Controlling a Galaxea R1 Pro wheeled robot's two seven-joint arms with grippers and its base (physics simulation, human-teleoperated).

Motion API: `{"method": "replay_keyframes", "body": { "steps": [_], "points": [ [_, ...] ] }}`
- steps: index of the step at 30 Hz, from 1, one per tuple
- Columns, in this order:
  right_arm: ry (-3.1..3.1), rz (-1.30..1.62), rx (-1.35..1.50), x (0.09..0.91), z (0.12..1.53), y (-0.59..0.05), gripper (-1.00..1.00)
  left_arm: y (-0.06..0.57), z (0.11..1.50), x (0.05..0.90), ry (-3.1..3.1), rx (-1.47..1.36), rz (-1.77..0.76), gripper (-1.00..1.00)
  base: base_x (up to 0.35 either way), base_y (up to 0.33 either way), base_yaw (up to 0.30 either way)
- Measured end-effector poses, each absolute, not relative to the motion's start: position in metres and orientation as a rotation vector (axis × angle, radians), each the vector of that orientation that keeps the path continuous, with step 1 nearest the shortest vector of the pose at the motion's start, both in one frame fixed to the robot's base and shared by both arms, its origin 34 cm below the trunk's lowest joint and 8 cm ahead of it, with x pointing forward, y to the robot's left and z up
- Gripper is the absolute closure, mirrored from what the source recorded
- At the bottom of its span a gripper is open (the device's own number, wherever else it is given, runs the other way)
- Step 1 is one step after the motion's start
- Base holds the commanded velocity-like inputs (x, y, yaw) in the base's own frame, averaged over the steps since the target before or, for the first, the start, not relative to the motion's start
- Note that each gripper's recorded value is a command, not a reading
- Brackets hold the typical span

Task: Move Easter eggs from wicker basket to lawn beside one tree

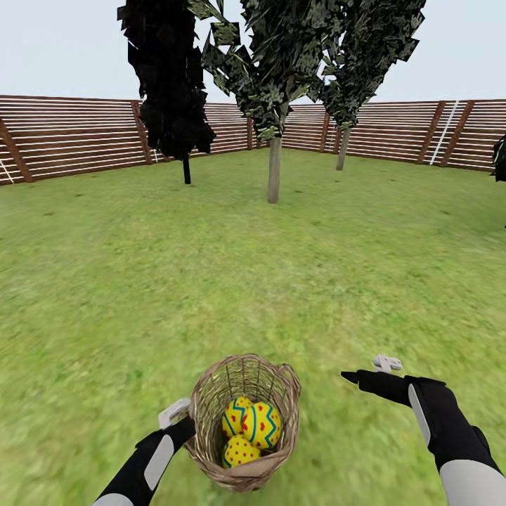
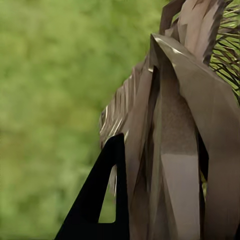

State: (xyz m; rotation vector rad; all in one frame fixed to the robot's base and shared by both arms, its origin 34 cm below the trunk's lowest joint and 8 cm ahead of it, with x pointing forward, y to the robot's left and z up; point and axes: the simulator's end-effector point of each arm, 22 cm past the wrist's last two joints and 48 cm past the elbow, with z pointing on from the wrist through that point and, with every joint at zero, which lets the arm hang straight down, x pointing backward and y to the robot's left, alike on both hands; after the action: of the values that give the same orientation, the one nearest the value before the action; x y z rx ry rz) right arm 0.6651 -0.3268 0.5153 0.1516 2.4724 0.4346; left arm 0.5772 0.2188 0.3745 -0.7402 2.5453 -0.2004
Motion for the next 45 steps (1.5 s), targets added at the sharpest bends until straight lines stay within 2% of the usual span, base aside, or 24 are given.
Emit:
{"method": "replay_keyframes", "body": {
  "steps": [45],
  "points": [
    [2.474,0.442,0.153,0.679,0.602,-0.322,-1.00,0.221,0.478,0.609,2.502,-0.727,-0.209,1.00,0.000,0.000,0.000]
  ]
}}
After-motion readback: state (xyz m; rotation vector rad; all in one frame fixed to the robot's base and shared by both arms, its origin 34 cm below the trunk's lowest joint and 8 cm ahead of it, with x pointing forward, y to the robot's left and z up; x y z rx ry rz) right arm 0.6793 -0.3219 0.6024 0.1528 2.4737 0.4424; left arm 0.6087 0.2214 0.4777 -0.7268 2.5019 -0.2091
